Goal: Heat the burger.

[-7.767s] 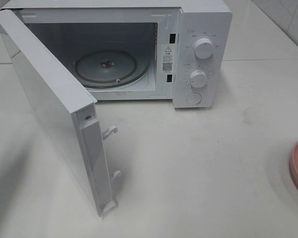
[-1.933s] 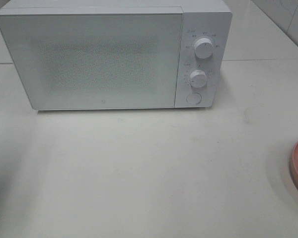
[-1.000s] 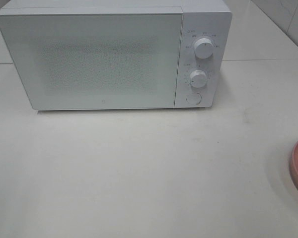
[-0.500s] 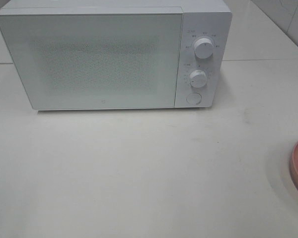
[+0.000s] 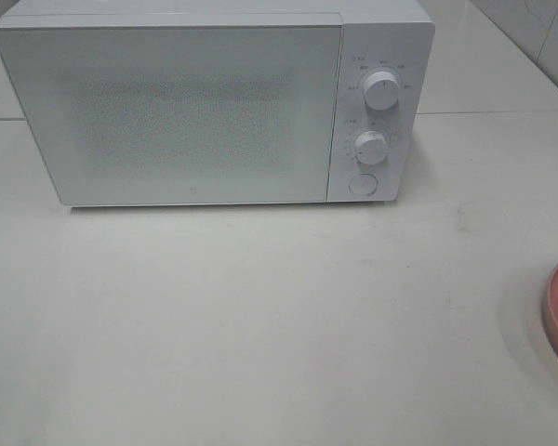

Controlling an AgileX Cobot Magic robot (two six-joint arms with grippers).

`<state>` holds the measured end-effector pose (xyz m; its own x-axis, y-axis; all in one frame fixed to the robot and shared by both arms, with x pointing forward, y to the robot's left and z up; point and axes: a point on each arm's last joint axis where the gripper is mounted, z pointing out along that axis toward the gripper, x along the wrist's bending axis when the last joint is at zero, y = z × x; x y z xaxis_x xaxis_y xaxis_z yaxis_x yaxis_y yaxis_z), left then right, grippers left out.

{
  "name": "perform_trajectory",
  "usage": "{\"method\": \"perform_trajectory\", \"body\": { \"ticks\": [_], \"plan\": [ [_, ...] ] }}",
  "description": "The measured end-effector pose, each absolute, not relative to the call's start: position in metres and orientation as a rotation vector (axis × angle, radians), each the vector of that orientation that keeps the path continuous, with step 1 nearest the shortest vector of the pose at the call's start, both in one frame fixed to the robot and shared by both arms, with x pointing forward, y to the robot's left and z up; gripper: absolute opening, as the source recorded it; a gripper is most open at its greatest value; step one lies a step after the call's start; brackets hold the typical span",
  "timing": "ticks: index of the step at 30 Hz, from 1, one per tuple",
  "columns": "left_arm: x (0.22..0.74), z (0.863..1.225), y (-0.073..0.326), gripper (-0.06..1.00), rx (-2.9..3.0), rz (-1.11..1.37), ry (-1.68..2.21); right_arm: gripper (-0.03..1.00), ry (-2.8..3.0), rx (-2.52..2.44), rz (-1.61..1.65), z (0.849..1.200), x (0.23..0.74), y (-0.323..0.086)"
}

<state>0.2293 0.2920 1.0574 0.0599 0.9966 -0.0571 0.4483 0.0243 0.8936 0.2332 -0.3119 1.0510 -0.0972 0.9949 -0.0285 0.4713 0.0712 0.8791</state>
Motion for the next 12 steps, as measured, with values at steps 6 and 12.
{"method": "perform_trajectory", "body": {
  "ticks": [6, 12],
  "plan": [
    [0.2293, 1.0574, 0.2920, 0.99, 1.539, 0.868, 1.502, 0.75, 1.658, 1.479, 0.959, 1.0510, 0.2332, -0.3119],
    [0.2293, 1.0574, 0.2920, 0.99, 1.539, 0.868, 1.502, 0.75, 1.658, 1.479, 0.959, 1.0510, 0.2332, -0.3119]
  ]
}}
